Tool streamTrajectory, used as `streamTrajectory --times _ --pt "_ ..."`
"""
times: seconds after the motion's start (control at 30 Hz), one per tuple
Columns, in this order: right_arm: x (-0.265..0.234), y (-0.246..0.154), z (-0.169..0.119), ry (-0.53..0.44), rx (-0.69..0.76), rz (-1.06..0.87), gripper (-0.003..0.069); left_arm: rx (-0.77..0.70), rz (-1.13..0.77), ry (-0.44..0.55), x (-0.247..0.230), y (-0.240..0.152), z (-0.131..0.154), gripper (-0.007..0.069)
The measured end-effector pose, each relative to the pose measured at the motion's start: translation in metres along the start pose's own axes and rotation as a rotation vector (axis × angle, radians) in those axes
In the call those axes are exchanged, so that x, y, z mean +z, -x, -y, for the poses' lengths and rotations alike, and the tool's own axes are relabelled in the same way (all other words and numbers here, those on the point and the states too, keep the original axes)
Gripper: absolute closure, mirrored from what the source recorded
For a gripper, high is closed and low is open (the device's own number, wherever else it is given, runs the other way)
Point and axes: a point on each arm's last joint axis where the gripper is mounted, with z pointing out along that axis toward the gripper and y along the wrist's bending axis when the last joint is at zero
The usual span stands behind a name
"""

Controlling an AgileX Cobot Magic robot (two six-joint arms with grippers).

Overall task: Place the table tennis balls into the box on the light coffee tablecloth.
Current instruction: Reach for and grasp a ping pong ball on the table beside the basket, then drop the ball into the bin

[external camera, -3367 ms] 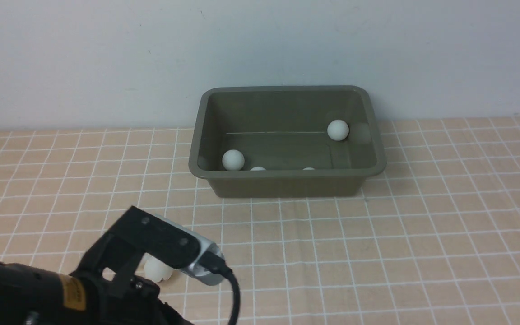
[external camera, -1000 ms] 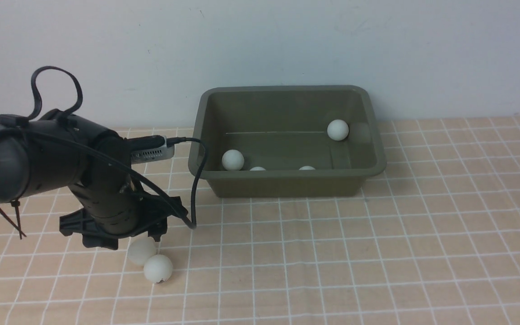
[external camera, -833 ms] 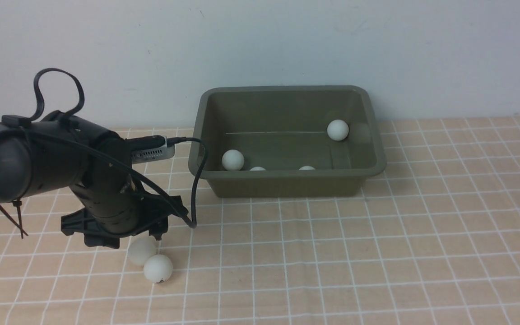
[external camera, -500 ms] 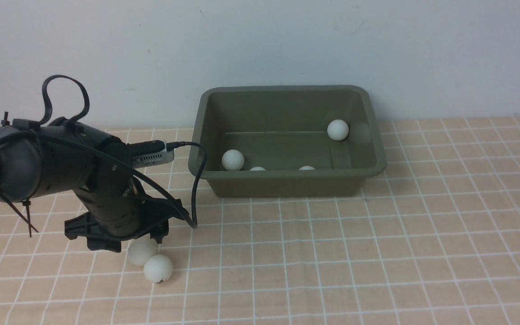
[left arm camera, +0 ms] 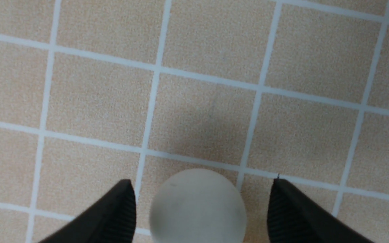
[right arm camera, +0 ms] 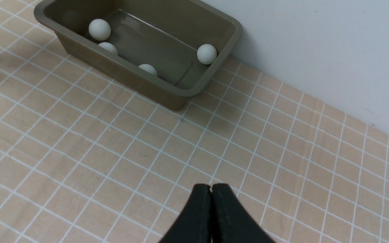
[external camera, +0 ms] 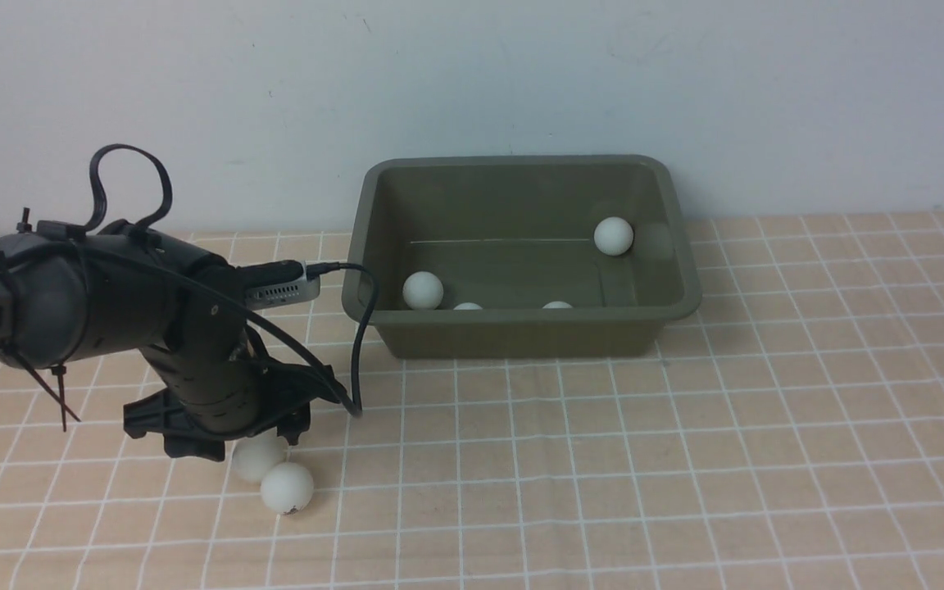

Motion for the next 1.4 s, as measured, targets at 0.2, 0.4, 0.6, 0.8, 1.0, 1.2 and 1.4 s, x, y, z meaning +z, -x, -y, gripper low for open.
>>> streamTrajectory --times 0.2,0.4,0.6,0.8,1.0,1.2,1.4 --pt "0.0 0.0 0.0 0.003 0.001 0.0 0.0677 0.001 -0.017 0.01 0.007 -0.001 0.0 0.0189" --pt "0.0 0.0 0.0 0.003 0.002 0.001 0.0677 0.002 -0.018 0.011 0.008 -0.001 0.0 0.0216" --pt "0.0 0.0 0.0 0.003 0.002 0.001 0.0677 0.002 -0.014 0.007 0.009 -0.001 0.0 0.0306" --pt "0.0 0.0 0.0 0.003 0.002 0.001 0.0677 0.022 0.026 -0.005 0.007 0.005 0.002 0.0306" --pt "0.0 0.0 0.0 0.003 0.002 0.001 0.0677 0.08 0.082 0.028 -0.007 0.023 0.007 0.0306" --pt "0.0 0.0 0.0 0.003 0.002 0.001 0.0677 0.068 0.111 0.089 -0.052 0.059 0.017 0.0306" --pt "0.0 0.0 0.0 0.003 0.002 0.001 0.0677 0.102 0.236 0.018 -0.105 0.087 0.045 0.0306"
